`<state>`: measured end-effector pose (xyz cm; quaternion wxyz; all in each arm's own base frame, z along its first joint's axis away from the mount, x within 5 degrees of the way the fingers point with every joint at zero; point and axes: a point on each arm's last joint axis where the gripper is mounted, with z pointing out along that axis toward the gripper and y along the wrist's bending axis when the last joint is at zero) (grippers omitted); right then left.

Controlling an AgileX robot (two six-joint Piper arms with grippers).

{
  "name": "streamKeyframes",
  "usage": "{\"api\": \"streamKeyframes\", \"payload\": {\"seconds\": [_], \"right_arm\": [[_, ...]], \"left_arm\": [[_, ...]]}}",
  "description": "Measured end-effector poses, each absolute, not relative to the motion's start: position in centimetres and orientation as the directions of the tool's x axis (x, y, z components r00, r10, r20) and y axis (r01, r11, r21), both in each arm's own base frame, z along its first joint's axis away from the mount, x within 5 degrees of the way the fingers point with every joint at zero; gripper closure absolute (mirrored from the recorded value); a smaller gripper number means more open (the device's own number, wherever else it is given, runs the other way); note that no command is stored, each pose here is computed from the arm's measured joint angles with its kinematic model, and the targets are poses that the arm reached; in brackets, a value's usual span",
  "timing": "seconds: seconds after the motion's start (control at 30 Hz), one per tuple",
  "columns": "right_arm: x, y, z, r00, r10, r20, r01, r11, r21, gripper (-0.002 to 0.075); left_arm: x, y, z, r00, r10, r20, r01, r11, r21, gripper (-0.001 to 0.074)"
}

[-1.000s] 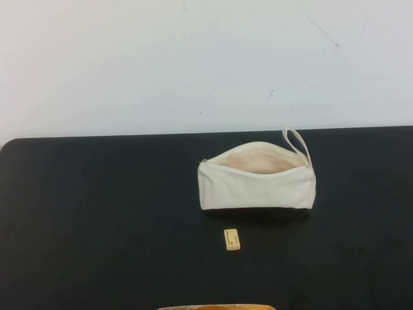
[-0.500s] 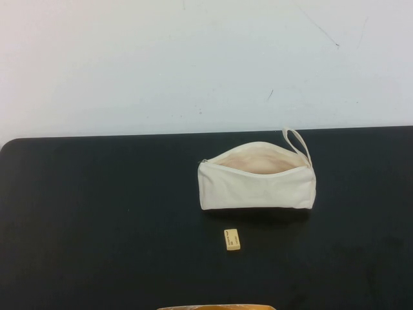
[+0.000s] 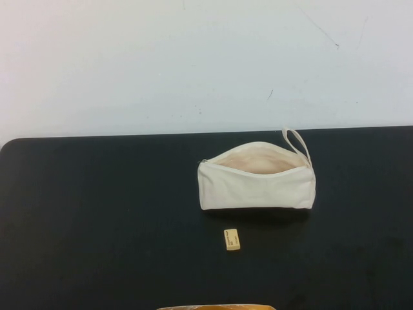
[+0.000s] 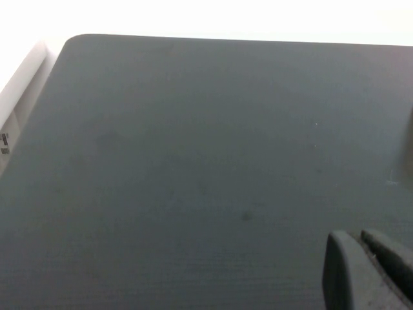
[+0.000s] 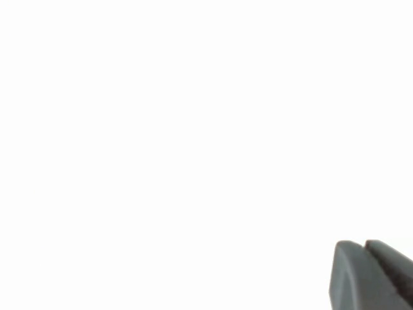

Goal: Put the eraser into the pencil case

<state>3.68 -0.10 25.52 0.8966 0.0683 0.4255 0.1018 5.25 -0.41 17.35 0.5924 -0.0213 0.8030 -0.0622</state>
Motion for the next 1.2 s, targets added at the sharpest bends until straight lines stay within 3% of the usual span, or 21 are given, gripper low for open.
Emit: {"api": "streamKeyframes", "payload": {"seconds": [0.1, 0.23, 0.5, 0.63, 0.8, 0.93, 1.1, 1.2], "right_arm": [[3.6, 0.3, 25.8, 0.625, 0.208, -0.753, -0.14, 0.978, 0.154, 0.0727], [3.7, 0.9, 27.3, 0.523, 0.083, -0.848, -0.108, 0.994, 0.031, 0.0727], [3.9, -0.8, 31.8, 0.26, -0.011, -0.966, 0.12, 0.993, 0.021, 0.0727], [6.2, -1.6, 32.9, 0.08, -0.007, -0.997, 0.199, 0.98, 0.009, 0.0727], [9.9, -2.9, 31.9, -0.311, -0.085, -0.947, 0.27, 0.947, -0.174, 0.0727], [12.1, -2.4, 30.0, -0.557, -0.064, -0.828, 0.169, 0.967, -0.189, 0.0727], [14.4, 0.6, 27.0, -0.735, -0.128, -0.666, -0.13, 0.99, -0.047, 0.0727], [15.9, 2.8, 25.9, -0.744, -0.194, -0.64, -0.31, 0.948, 0.074, 0.0727]], "left_arm": [[5.3, -0.4, 17.3, -0.297, -0.108, -0.949, 0.039, 0.991, -0.125, 0.0738], [5.3, -0.4, 17.3, -0.297, -0.108, -0.949, 0.039, 0.991, -0.125, 0.0738], [5.3, -0.4, 17.3, -0.297, -0.108, -0.949, 0.039, 0.991, -0.125, 0.0738], [5.3, -0.4, 17.3, -0.297, -0.108, -0.949, 0.039, 0.991, -0.125, 0.0738], [5.3, -0.4, 17.3, -0.297, -0.108, -0.949, 0.039, 0.991, -0.125, 0.0738], [5.3, -0.4, 17.3, -0.297, -0.108, -0.949, 0.039, 0.991, -0.125, 0.0738], [5.3, -0.4, 17.3, -0.297, -0.108, -0.949, 0.039, 0.991, -0.125, 0.0738], [5.3, -0.4, 17.3, -0.297, -0.108, -0.949, 0.039, 0.991, -0.125, 0.0738]]}}
